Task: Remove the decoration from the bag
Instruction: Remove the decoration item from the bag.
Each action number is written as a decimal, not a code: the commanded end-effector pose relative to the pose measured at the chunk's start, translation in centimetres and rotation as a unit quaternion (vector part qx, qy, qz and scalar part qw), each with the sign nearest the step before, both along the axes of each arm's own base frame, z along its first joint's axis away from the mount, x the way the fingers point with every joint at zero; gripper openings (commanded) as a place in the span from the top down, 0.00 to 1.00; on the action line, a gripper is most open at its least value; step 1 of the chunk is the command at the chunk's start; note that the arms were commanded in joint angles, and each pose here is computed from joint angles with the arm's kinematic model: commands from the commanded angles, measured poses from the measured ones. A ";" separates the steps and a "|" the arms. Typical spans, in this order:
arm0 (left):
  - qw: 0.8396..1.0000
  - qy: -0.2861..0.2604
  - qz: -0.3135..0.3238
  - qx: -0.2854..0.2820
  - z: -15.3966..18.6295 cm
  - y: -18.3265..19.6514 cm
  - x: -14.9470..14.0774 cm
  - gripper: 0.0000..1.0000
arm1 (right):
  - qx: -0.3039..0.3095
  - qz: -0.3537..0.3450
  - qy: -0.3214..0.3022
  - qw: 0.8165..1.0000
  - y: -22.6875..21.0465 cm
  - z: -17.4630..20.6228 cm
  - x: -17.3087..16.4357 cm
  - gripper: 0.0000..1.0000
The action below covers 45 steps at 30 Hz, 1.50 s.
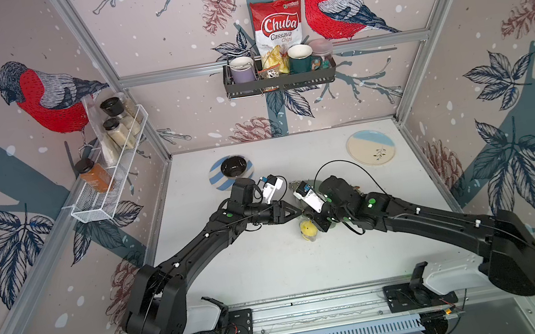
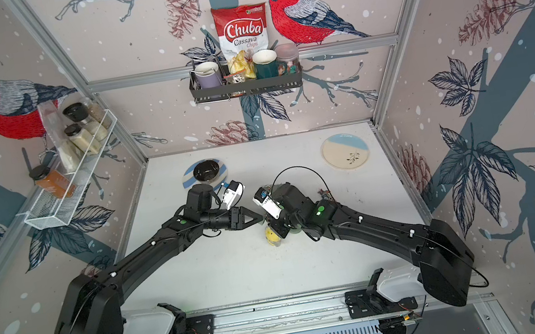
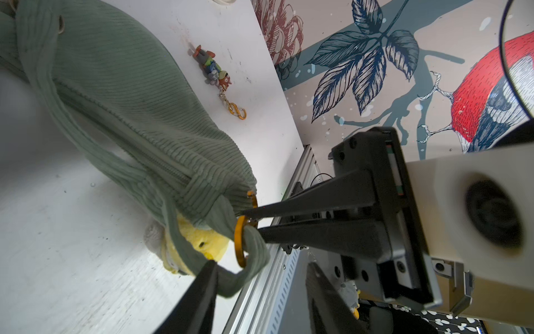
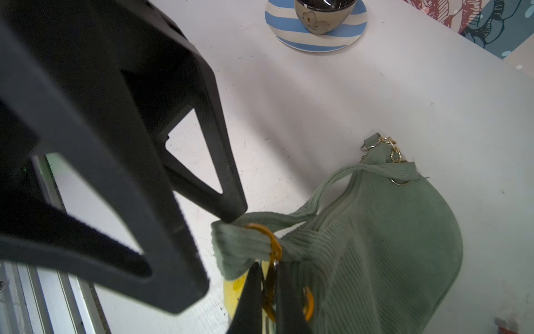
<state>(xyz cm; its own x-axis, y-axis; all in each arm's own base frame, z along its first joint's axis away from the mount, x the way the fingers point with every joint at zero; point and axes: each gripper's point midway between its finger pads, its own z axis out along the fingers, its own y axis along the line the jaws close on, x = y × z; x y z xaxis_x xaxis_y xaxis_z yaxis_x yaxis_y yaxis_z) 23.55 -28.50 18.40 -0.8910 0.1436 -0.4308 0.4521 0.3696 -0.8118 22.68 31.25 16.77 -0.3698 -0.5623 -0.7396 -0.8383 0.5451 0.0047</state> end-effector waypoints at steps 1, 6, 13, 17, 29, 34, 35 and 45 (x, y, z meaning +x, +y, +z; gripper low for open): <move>0.999 -0.030 -0.013 0.018 -0.4 0.0 -0.5 0.57 | 0.008 0.004 -0.003 1.000 0.3 0.6 0.1 1.00; 0.999 -0.041 -0.012 0.019 -0.4 -0.3 -0.3 0.72 | 0.013 0.001 -0.001 1.000 0.4 0.8 0.2 1.00; 0.998 -0.055 0.010 0.031 0.3 -0.4 0.8 0.97 | 0.016 -0.001 0.005 1.000 0.6 0.9 0.2 1.00; 0.995 -0.073 0.018 0.070 0.7 -0.1 0.7 1.00 | 0.012 -0.016 0.008 1.000 0.5 1.0 0.6 1.00; 0.992 -0.060 0.075 0.084 -1.4 -0.3 0.3 1.00 | 0.067 -0.053 0.031 0.996 1.3 2.6 1.1 1.00; 0.991 -0.055 0.094 0.072 -1.9 -0.4 0.8 1.00 | 0.147 -0.025 0.036 0.988 2.0 4.3 -0.1 1.00; 0.991 -0.059 0.096 0.068 -1.7 -0.5 0.9 1.00 | 0.148 -0.025 0.038 0.988 2.0 4.2 -0.1 1.00; 0.991 -0.093 0.091 0.040 1.7 -0.7 0.9 0.80 | 0.191 -0.060 0.080 0.976 4.4 3.3 1.3 1.00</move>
